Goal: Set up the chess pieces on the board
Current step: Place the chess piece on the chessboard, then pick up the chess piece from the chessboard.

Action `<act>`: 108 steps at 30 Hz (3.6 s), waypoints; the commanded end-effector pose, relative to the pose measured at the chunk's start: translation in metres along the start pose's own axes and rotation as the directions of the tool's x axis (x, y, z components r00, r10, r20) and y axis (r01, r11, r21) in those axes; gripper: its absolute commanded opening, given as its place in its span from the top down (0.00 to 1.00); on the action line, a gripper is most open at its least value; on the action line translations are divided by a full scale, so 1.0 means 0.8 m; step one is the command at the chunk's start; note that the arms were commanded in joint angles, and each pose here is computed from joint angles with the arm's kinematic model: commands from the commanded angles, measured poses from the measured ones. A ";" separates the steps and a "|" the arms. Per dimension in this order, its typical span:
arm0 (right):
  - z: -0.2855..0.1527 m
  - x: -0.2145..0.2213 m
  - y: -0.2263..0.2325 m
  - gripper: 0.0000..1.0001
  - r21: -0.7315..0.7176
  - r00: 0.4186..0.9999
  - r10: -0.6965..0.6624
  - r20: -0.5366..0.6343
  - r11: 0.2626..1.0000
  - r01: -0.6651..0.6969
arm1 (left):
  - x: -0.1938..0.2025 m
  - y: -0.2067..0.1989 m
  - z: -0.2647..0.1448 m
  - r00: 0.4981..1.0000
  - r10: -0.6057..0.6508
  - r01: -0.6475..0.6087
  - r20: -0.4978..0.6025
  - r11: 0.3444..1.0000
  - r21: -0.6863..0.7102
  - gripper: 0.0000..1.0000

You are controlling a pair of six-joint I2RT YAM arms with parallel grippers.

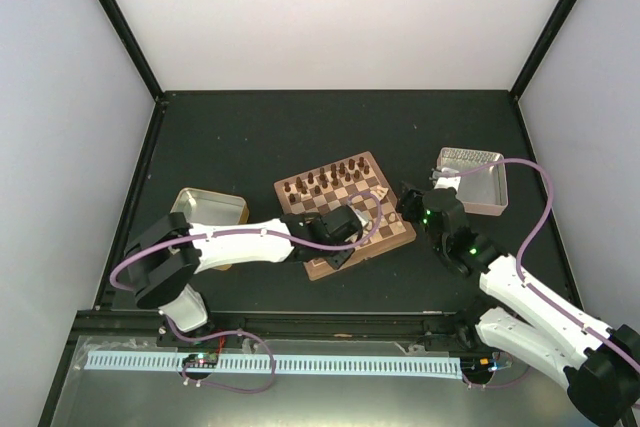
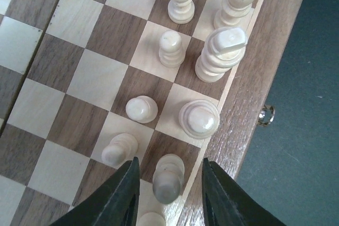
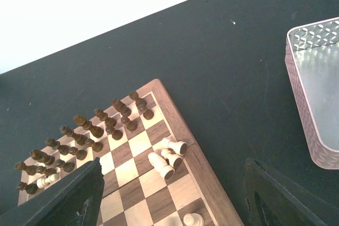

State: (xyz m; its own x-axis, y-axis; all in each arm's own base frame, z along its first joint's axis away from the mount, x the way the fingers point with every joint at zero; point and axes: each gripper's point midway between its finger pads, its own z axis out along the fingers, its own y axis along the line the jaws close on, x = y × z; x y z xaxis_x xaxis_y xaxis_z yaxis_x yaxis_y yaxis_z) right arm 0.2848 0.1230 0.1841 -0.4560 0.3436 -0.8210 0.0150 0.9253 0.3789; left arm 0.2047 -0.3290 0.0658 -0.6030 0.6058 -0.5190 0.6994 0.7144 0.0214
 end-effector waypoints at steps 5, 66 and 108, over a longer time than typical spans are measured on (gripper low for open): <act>-0.004 -0.012 0.021 0.27 -0.067 0.999 -0.037 -0.012 0.997 0.036 | -0.052 0.009 -0.069 0.984 -0.075 0.067 0.162 0.996 0.052 0.62; 0.161 0.163 0.032 0.70 -0.163 0.636 -0.430 -0.641 0.885 0.435 | -0.047 0.139 -0.146 0.761 -0.514 0.439 0.397 0.857 0.270 0.54; 0.144 0.158 0.088 0.86 -0.325 0.635 -0.580 -0.511 0.814 0.482 | -0.043 0.143 -0.146 0.728 -0.574 0.478 0.375 0.817 0.322 0.51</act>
State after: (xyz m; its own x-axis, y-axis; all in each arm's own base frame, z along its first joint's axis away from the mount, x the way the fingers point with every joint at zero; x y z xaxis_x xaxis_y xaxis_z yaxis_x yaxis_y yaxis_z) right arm 0.3345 0.2426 0.0425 -0.7837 -0.4046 -0.4713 -0.4660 0.8847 0.0154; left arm 0.2577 -0.2247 0.1733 -0.7078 -0.0622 -0.7037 0.3991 0.7867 -0.4710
